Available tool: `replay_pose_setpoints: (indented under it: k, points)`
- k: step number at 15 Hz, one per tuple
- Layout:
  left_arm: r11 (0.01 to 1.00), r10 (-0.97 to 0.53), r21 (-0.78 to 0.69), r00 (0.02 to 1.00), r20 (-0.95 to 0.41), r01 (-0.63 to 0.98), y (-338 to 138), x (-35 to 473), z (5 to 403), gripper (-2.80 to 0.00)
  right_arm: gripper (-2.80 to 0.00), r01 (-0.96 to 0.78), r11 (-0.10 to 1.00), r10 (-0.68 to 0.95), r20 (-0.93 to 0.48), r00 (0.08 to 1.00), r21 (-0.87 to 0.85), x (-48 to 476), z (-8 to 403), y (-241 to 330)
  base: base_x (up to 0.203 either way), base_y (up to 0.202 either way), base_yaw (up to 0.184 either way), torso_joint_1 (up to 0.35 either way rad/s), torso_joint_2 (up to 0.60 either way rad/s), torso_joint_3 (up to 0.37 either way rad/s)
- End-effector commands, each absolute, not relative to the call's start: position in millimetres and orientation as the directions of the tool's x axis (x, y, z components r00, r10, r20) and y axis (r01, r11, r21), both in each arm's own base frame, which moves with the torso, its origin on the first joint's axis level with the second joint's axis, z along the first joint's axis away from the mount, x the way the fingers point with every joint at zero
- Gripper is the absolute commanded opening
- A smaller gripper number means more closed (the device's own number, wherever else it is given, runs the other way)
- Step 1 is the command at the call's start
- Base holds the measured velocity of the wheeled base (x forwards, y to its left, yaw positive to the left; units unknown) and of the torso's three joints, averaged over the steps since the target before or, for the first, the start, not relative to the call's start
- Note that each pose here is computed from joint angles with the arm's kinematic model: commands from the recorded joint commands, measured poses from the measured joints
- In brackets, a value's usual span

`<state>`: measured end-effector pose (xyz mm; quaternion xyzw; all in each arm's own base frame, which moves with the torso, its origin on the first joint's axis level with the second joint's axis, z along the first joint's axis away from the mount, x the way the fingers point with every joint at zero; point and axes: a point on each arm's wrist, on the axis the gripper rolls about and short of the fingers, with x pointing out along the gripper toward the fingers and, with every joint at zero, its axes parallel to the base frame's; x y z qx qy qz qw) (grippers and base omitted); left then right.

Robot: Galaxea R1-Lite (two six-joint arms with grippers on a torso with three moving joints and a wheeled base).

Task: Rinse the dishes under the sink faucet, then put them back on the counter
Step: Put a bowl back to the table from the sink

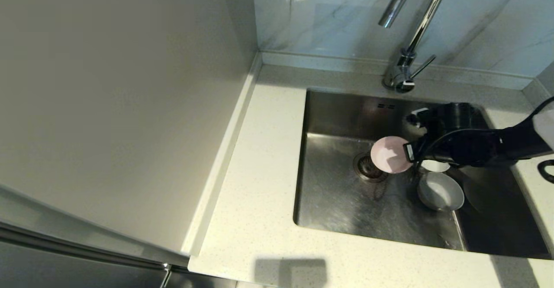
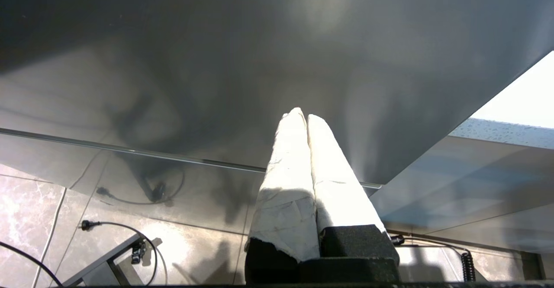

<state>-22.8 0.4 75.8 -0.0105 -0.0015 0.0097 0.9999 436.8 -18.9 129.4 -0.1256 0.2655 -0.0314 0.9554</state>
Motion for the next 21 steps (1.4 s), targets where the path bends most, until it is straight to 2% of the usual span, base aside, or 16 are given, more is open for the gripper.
replay_pose_setpoints:
  k: [1,7,12,16,21]
  points:
    - [1.000,0.020,-0.022,1.000,0.006,-0.020,0.4,-23.0,75.7,-2.80,-2.80,0.029,0.967,-0.142,-0.436,0.889,-0.255,404.0,172.4,-29.9,0.000,0.000,0.000,0.000,0.00,0.000]
    - [1.000,0.020,-0.022,1.000,0.006,-0.020,0.4,-23.0,75.7,-2.80,-2.80,0.104,0.968,-0.174,-0.312,0.934,-0.229,329.9,245.6,-68.0,0.000,0.000,0.000,0.000,0.00,0.000]
    - [1.000,0.020,-0.022,1.000,0.006,-0.020,0.4,-23.0,75.7,-2.80,-2.80,0.227,0.944,-0.272,-0.174,0.946,-0.238,329.0,291.2,-105.6,0.000,0.000,0.000,0.000,0.00,0.000]
    - [1.000,0.020,-0.022,1.000,0.006,-0.020,0.4,-23.0,75.7,-2.80,-2.80,0.314,0.916,-0.357,-0.149,0.922,-0.249,357.0,288.9,-139.2,0.000,0.000,0.000,0.000,0.00,0.000]
    - [1.000,0.020,-0.022,1.000,0.006,-0.020,0.4,-23.0,75.7,-2.80,-2.80,0.389,0.872,-0.450,-0.176,0.875,-0.295,376.4,266.5,-183.9,0.000,0.000,0.000,0.000,0.00,0.000]
